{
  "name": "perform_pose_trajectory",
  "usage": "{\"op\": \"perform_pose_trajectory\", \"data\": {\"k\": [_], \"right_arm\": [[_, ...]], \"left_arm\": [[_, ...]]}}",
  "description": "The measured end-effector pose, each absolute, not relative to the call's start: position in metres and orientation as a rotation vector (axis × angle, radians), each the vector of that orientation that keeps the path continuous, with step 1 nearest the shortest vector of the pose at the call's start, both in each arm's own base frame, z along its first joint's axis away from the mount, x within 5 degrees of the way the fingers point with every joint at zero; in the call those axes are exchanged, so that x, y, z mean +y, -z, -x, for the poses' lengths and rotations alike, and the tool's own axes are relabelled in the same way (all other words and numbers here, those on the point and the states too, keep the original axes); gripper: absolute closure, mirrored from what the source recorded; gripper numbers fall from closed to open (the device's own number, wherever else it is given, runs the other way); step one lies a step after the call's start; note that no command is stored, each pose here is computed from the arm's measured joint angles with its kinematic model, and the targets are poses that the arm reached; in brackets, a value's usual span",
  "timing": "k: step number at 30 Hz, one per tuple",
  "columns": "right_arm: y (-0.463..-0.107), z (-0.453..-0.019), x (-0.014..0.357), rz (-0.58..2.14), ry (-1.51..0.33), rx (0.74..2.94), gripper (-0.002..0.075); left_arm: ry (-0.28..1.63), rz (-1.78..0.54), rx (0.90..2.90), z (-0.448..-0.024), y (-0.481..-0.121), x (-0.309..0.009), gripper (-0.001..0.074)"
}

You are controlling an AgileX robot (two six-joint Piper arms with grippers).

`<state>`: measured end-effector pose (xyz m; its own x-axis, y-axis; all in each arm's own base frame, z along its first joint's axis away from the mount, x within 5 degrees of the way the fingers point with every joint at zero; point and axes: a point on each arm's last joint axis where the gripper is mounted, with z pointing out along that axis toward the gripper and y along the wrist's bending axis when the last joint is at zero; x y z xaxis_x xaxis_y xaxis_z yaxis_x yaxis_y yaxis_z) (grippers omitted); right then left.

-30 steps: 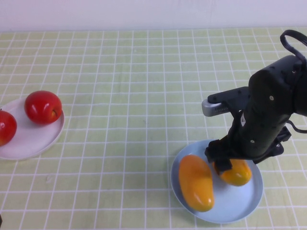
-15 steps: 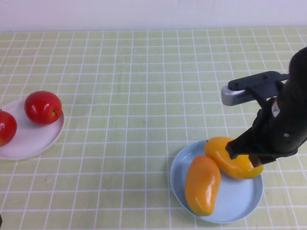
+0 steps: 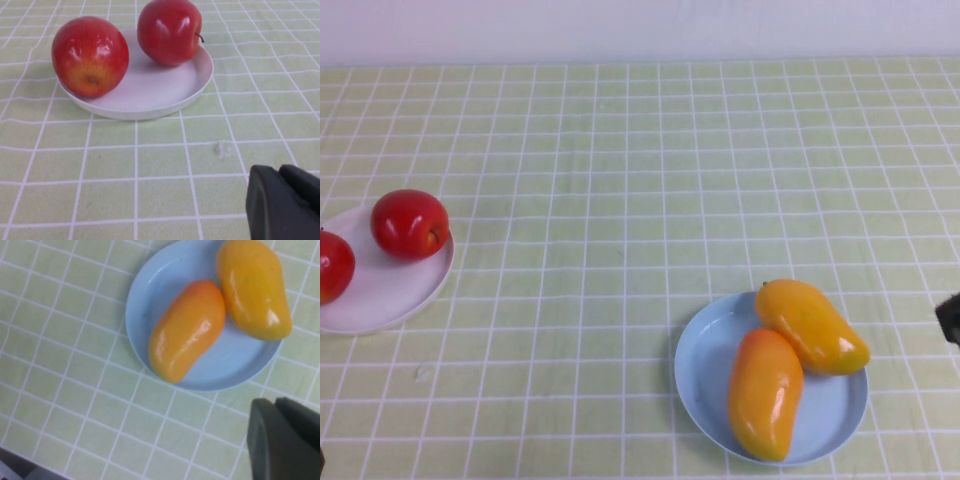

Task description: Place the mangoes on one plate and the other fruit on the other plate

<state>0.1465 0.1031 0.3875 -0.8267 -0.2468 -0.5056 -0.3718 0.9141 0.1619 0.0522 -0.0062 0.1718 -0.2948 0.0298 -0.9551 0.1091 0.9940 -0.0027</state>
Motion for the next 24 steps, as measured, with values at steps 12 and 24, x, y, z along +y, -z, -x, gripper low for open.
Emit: {"op": "perform_pose_trajectory", "data": {"k": [12,24], "right_arm": [[-0.352,-0.096,0.068,0.434,-0.378,2.523,0.0740],[-0.255,-0.116,0.032,0.115,-0.253,2.033,0.0741]], "left_arm": [[0.078,-0.100,1.870,-0.052,-0.172,-0.006,0.0734],[0.078,-0.100,1.870,-0.052,-0.172,-0.006,0.0734]]}}
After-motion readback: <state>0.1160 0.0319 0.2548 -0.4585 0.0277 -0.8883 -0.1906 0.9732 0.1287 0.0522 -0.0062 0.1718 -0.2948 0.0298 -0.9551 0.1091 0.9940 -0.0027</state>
